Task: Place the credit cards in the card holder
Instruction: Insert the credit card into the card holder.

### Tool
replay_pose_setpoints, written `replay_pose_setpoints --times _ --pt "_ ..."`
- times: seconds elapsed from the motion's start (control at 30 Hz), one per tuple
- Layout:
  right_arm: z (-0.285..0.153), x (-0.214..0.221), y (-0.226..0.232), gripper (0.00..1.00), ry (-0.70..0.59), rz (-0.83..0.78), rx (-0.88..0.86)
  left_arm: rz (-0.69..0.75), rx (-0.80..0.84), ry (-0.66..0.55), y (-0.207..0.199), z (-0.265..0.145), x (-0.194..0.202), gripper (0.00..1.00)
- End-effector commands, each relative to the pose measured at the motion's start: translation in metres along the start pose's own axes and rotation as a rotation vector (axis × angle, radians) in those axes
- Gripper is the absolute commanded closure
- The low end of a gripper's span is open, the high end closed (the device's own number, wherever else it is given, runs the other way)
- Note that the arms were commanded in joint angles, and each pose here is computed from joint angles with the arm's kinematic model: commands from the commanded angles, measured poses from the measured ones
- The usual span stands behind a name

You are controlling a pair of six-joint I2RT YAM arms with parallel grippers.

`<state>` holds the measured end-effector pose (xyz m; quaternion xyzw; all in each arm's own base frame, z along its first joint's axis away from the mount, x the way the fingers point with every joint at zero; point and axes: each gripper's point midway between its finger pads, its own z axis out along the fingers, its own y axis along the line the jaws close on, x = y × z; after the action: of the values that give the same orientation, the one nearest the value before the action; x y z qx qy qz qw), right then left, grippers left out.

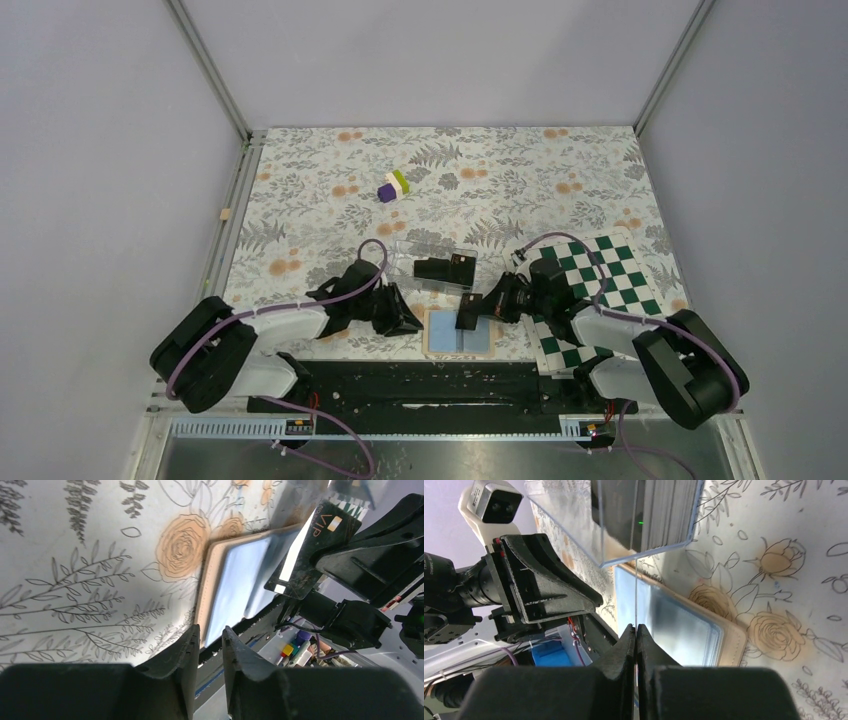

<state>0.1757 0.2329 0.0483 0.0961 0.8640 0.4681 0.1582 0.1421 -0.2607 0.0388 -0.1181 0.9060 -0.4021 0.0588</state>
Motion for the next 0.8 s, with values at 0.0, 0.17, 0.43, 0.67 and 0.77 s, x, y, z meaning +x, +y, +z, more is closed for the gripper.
replay_pose_setpoints --times 0.0,0.17,0.43,0.67,0.77 --pt "0.010 -0.006 -0.001 1.00 -0.027 -0.019 -0.026 0.002 0.039 -0.020 -0.001 0.007 -0.005 0.79" --pt "0.018 0.003 -0.013 1.00 0.015 0.006 -0.014 -0.011 0.046 -0.005 0.001 0.011 -0.003 0.87" --pt "0.019 0.017 -0.018 1.00 0.073 0.059 -0.032 -0.014 0.053 0.009 0.002 0.014 -0.001 0.95" --pt "0.024 0.032 -0.016 1.00 0.141 0.115 -0.052 -0.020 0.061 0.027 0.000 0.021 0.003 1.00" --pt "0.027 0.038 -0.014 1.00 0.170 0.139 -0.062 -0.023 0.059 0.031 0.000 0.022 0.004 1.00"
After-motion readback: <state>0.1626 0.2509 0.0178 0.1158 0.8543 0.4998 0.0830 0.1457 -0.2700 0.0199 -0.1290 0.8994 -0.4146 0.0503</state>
